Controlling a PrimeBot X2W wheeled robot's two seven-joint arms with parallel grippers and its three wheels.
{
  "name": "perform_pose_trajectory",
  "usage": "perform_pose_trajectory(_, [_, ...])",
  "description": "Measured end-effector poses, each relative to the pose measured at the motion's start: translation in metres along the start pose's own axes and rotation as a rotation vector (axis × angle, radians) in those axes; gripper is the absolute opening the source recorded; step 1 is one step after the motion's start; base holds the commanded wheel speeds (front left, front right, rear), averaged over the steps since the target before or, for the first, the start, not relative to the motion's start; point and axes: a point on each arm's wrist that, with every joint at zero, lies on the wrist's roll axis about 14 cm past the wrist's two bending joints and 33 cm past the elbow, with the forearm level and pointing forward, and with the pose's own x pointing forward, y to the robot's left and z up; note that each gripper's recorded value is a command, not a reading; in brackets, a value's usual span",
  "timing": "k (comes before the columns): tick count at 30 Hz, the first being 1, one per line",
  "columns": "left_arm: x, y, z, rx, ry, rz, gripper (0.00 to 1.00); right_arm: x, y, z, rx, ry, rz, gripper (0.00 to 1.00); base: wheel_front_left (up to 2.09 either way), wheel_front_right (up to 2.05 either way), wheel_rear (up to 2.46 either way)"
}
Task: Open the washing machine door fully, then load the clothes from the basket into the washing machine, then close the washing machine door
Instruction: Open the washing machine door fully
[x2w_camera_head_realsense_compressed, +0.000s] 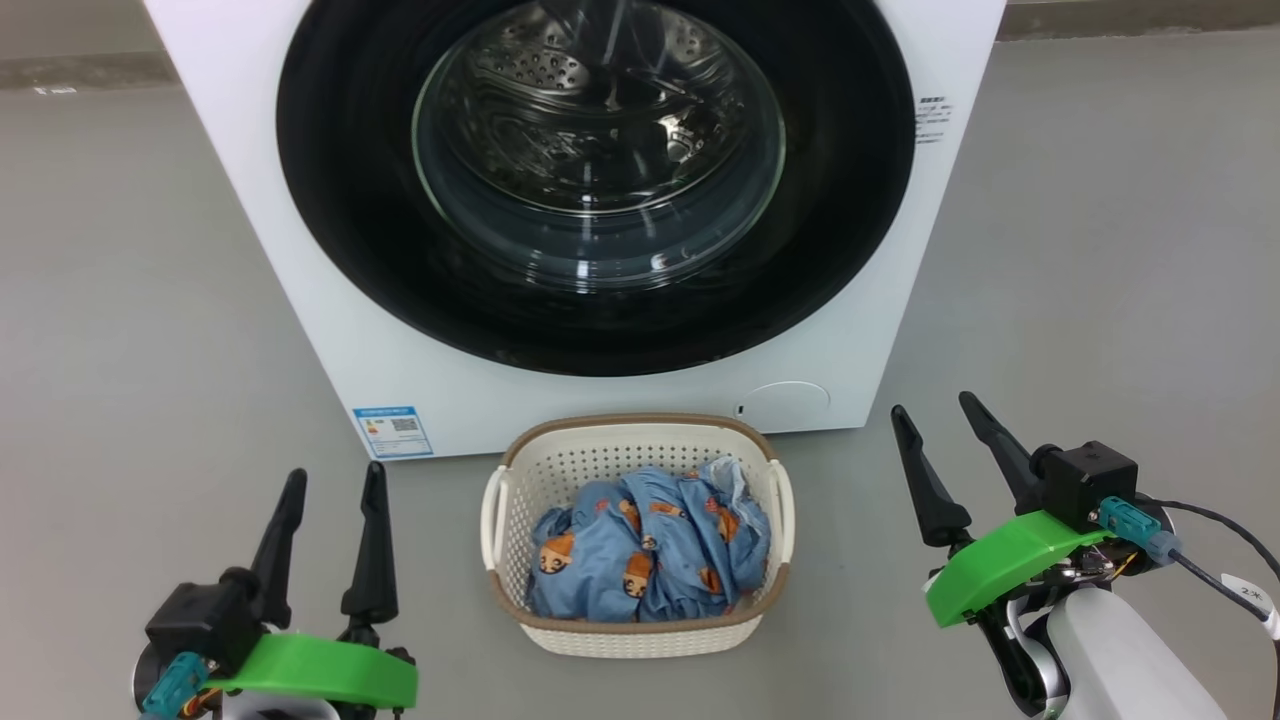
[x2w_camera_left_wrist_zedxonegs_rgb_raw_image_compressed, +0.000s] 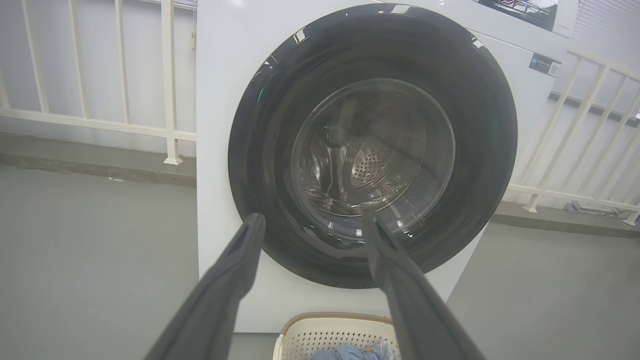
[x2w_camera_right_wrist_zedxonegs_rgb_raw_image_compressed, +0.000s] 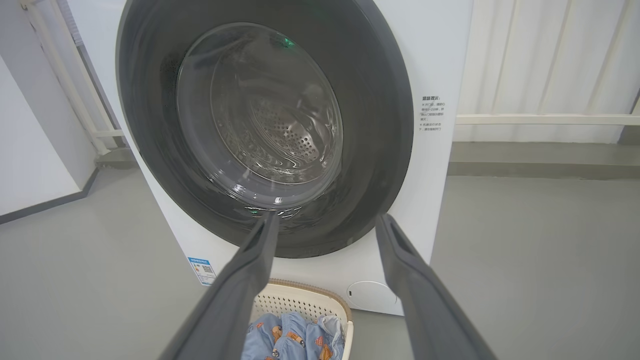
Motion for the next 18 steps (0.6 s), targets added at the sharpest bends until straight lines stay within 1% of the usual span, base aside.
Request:
perform_pose_trajectory(4, [-0.0001,0.0011,0.0003,0.001,-0.001,0.003,1.0,0.0003,0.0006,-0.0002,0.001,0.0,0.001,1.0,0.88,0.88,-1.76])
perform_pose_trajectory(12, [-0.0003,0.0002,0.0008,-0.015,-0.004,0.004,1.0,0.0001,0.0005,0.0005,0.002,-0.002,0.001,1.0,1.13,1.13,-2.26])
perform_pose_trajectory(18, [0.0002,-0.0023,-0.0003,-0.024,-0.001,-0.002,1.0,-0.0004,-0.0011,0.0008,0.016,-0.003,-0.006,1.0,0.69,0.69,-1.39])
